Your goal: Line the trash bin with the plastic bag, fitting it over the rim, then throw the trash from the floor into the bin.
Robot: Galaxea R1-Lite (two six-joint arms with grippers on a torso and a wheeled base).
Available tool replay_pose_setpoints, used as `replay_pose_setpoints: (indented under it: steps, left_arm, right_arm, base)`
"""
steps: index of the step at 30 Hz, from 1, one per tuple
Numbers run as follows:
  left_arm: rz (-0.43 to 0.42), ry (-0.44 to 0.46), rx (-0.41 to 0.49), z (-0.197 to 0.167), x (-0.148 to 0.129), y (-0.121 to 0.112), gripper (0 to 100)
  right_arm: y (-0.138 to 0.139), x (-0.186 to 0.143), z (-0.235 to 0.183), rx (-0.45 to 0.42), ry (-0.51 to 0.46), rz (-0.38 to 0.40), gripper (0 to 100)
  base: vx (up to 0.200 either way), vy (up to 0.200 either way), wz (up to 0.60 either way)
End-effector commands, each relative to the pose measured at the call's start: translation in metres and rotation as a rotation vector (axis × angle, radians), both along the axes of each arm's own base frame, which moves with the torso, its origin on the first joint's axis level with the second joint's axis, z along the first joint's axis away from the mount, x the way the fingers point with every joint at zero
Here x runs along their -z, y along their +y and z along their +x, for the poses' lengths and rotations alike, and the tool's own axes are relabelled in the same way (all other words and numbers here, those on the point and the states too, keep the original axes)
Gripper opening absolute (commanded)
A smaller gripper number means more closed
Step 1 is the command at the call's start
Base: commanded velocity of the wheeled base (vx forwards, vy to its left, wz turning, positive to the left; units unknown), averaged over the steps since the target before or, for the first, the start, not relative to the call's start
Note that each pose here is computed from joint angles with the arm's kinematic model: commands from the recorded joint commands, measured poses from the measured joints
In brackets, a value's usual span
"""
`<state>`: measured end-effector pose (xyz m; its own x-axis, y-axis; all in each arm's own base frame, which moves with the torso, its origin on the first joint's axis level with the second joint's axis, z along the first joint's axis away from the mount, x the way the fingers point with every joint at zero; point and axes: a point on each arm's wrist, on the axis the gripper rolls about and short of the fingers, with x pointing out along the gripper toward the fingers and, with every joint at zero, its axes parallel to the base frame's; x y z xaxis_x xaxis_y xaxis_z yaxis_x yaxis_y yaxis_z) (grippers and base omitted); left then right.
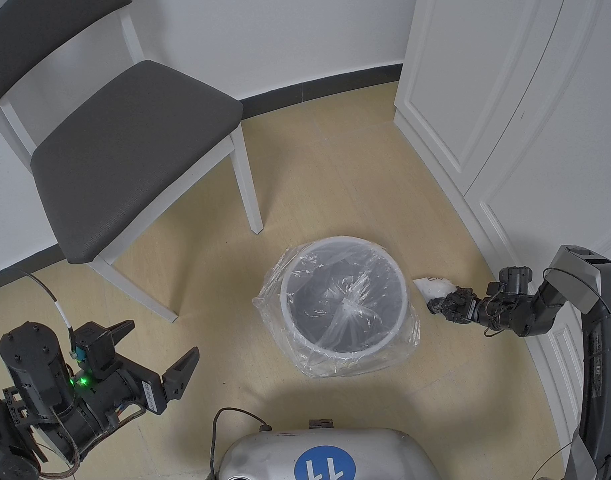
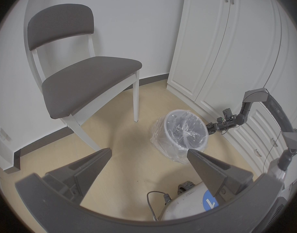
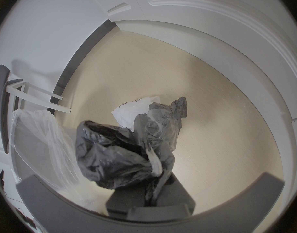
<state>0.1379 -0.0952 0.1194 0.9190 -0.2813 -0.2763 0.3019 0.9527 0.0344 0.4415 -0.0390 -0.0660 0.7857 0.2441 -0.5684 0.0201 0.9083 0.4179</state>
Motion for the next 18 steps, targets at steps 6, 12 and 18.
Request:
replay_pose_setpoints:
  steps: [6, 12, 18]
  left_arm:
    - [-0.003, -0.003, 0.003, 0.0, -0.001, -0.001, 100]
    - [-0.018, -0.023, 0.003, -0.002, -0.005, 0.001, 100]
    - [-0.053, -0.068, 0.005, -0.007, -0.015, 0.004, 100]
  right_arm:
    - [-0.003, -0.005, -0.012, 0.003, 0.007, -0.018, 0]
    - [-0.002, -0.054, -0.025, -0.002, -0.032, -0.014, 0]
    - [0.007, -0.128, -0.052, -0.021, -0.093, -0.024, 0]
  base:
    - [0.0, 0.0, 0.0]
    - [0.0, 0.0, 0.0]
    - [0.0, 0.0, 0.0]
